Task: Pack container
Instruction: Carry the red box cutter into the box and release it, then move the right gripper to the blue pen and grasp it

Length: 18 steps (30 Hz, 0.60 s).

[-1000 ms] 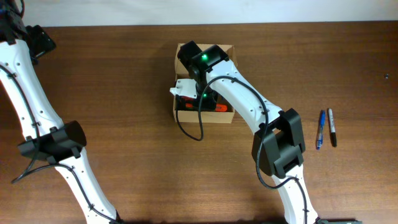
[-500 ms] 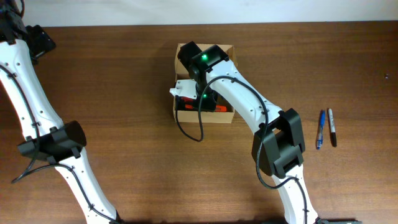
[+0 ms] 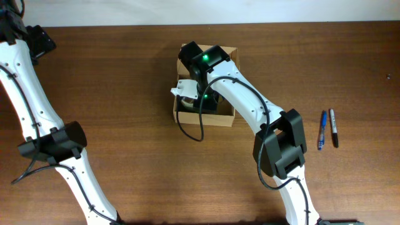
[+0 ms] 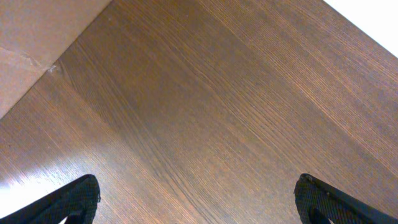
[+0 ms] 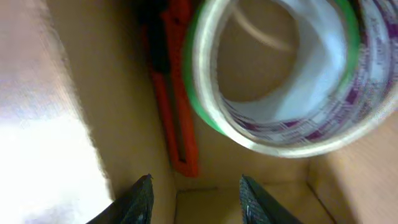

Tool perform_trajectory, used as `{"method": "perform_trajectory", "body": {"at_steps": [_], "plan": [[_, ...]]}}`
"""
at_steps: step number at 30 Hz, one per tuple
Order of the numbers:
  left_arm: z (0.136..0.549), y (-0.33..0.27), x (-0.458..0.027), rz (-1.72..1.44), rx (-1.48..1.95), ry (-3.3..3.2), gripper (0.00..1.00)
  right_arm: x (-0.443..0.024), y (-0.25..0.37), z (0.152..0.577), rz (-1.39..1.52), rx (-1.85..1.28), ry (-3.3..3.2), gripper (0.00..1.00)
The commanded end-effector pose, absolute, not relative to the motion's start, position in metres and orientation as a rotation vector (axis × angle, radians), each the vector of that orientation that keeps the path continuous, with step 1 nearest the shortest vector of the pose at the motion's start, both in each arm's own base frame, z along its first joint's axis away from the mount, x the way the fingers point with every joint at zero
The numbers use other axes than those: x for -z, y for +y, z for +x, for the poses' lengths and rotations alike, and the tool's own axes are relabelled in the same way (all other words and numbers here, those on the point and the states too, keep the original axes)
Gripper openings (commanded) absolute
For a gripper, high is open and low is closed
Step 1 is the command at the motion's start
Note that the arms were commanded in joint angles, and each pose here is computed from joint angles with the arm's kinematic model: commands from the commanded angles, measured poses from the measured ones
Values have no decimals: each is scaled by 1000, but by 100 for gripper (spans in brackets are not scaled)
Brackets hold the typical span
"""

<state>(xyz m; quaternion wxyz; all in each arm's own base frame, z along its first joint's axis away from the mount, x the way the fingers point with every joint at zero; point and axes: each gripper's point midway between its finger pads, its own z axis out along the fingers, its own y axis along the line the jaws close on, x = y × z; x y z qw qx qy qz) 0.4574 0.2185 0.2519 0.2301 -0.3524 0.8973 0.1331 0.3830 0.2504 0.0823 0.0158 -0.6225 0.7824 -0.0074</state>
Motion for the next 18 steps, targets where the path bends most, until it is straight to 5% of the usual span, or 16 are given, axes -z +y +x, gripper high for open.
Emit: {"method": "perform_trajectory", "body": {"at_steps": [1,9,18], "plan": [[452,220,-264,-960,-366,2451,100,-100,237,393,-1861,193,2440,47],[452,219,-264,-960,-366,2451,100,-209,183,417,-1447,228,2384,61],[452,220,-264,-960,-366,2451,100,-254,-21,394,-614,371,2489,74]]}}
